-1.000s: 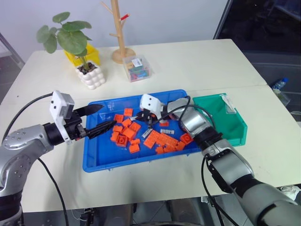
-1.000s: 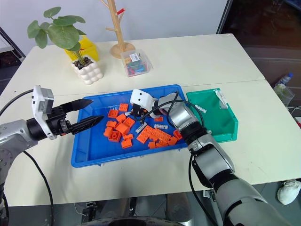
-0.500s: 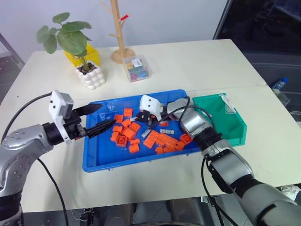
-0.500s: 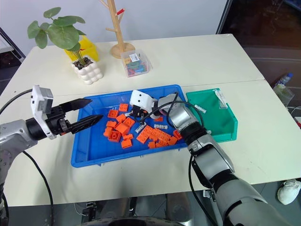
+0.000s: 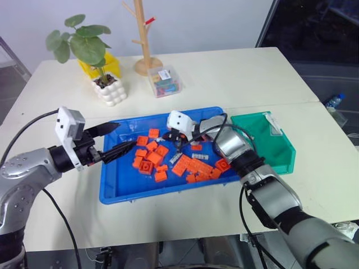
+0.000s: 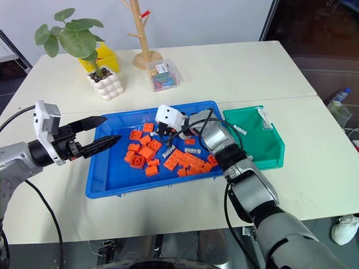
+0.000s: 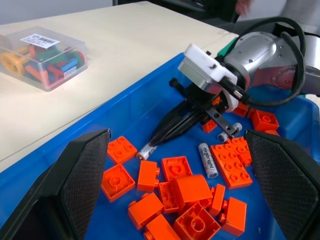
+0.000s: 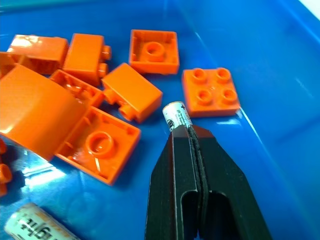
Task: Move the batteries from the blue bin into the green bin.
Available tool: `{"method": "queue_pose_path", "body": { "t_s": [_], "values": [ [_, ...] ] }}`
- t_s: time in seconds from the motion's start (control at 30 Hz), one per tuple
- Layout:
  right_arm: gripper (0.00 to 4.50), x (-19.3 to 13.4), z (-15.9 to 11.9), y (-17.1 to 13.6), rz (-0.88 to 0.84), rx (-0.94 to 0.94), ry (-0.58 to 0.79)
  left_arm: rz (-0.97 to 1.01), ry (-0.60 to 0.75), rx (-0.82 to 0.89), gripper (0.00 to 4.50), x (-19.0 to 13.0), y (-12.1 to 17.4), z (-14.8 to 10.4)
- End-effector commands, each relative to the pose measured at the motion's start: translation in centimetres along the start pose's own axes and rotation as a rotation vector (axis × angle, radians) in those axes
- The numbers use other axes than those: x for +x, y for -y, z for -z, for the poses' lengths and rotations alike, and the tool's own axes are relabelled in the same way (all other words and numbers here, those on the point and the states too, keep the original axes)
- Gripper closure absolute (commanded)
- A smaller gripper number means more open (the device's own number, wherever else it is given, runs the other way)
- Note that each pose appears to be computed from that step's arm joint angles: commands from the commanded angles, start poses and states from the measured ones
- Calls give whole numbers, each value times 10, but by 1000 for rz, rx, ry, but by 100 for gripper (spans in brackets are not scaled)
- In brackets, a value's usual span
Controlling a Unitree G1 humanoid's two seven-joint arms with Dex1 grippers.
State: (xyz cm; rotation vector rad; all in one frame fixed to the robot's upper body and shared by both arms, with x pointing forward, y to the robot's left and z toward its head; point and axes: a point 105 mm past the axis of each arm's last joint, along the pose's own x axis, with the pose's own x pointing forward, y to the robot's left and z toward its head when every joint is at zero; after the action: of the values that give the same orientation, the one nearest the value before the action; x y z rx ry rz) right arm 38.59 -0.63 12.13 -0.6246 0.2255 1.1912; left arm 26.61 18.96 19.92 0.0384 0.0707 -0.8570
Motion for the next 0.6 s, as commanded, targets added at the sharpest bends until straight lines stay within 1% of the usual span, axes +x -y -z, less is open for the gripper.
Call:
{"method": "queue_pose_path", "body": {
  "t_s": [0.03, 0.07, 0.17, 0.2, 0.23, 0.27, 0.37, 0.4, 0.6],
  "values": [
    [449, -16, -38, 20, 69, -45, 84, 9, 18, 36, 0, -2, 1, -11],
    [449, -18, -40, 21, 71, -45, 90, 11, 17, 35, 0, -1, 1, -10],
    [373, -20, -41, 19, 56, -46, 87, 17, 17, 35, 0, 0, 1, -10],
    [325, -20, -41, 18, 52, -46, 85, 18, 17, 35, 0, 0, 1, -10],
    [290, -20, -39, 16, 46, -47, 80, 19, 17, 35, 0, 0, 1, -10],
    [230, -20, -38, 14, 37, -49, 73, 19, 17, 35, 0, 0, 1, -10],
    [76, -18, -34, 9, 12, -54, 59, 17, 16, 35, 0, 0, 1, -10],
    [37, -17, -33, 7, 7, -56, 56, 17, 16, 35, 0, -1, 1, -10],
    [37, -4, -28, 3, -16, -60, 38, 26, -30, 50, 0, -5, 2, -8]
  ]
}}
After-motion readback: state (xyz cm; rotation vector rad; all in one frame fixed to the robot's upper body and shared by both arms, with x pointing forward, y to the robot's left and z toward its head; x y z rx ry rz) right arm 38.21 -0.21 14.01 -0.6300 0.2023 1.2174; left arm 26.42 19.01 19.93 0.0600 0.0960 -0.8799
